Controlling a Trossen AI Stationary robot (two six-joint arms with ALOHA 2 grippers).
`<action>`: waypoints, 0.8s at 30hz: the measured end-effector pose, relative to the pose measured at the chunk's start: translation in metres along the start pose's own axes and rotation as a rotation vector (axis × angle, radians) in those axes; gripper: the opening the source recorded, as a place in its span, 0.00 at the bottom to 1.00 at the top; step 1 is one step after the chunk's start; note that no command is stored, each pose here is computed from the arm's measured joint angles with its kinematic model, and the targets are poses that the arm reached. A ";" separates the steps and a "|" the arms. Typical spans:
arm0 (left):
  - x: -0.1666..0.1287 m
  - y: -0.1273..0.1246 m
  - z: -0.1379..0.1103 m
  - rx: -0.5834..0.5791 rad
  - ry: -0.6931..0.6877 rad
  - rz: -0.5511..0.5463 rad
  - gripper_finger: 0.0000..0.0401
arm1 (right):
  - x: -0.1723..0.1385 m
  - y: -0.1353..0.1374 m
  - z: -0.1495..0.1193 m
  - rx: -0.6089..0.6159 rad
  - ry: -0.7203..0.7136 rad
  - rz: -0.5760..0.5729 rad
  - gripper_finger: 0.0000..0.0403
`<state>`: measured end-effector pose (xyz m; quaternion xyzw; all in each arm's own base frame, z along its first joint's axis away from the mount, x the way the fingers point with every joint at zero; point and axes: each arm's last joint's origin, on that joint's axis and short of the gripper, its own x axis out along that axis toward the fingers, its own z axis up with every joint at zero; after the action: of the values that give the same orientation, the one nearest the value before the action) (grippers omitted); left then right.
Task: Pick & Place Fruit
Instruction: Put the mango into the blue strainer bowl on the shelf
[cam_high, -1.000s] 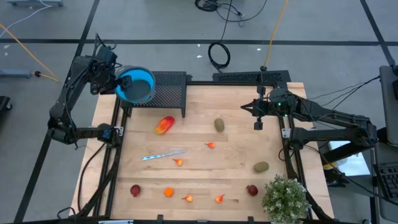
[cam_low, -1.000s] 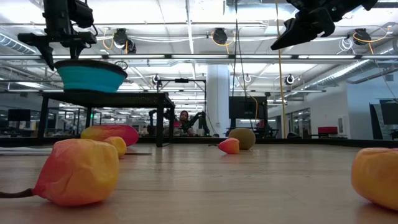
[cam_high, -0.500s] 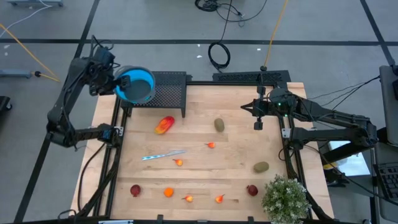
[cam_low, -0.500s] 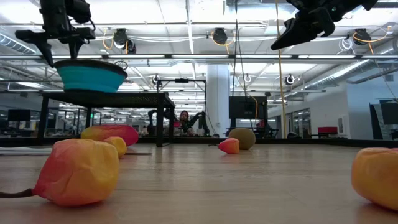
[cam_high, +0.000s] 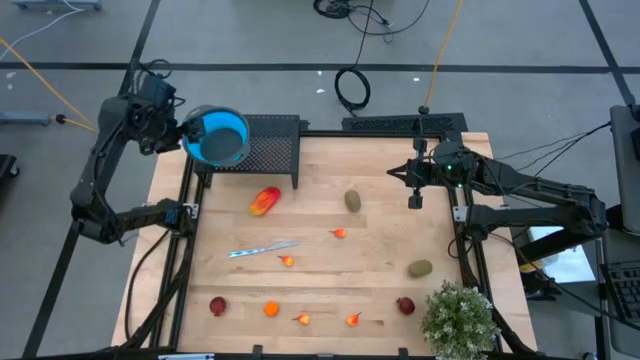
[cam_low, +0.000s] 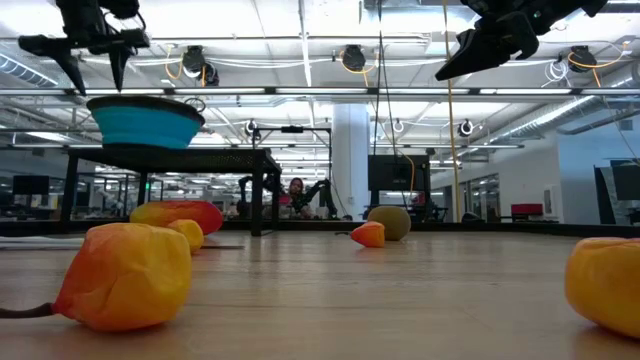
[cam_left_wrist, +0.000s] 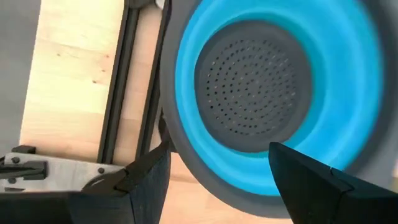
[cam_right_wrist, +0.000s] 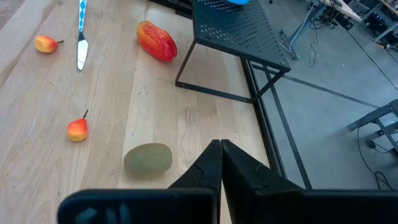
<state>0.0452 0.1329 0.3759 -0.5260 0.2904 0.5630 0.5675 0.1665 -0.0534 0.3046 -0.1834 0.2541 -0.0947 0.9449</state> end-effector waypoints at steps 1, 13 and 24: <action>-0.004 0.000 -0.001 0.003 -0.015 -0.018 0.66 | 0.000 0.000 0.000 0.000 0.000 0.000 0.00; -0.034 -0.010 -0.025 0.280 -0.178 -0.301 0.52 | 0.000 -0.003 0.005 0.000 -0.056 -0.024 0.00; -0.055 -0.005 -0.045 0.455 -0.298 -0.420 0.04 | 0.021 0.003 0.013 0.085 -0.113 0.066 0.00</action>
<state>0.0510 0.0737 0.4159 -0.3461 0.2078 0.4252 0.8101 0.1912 -0.0527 0.3050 -0.1399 0.2018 -0.0635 0.9673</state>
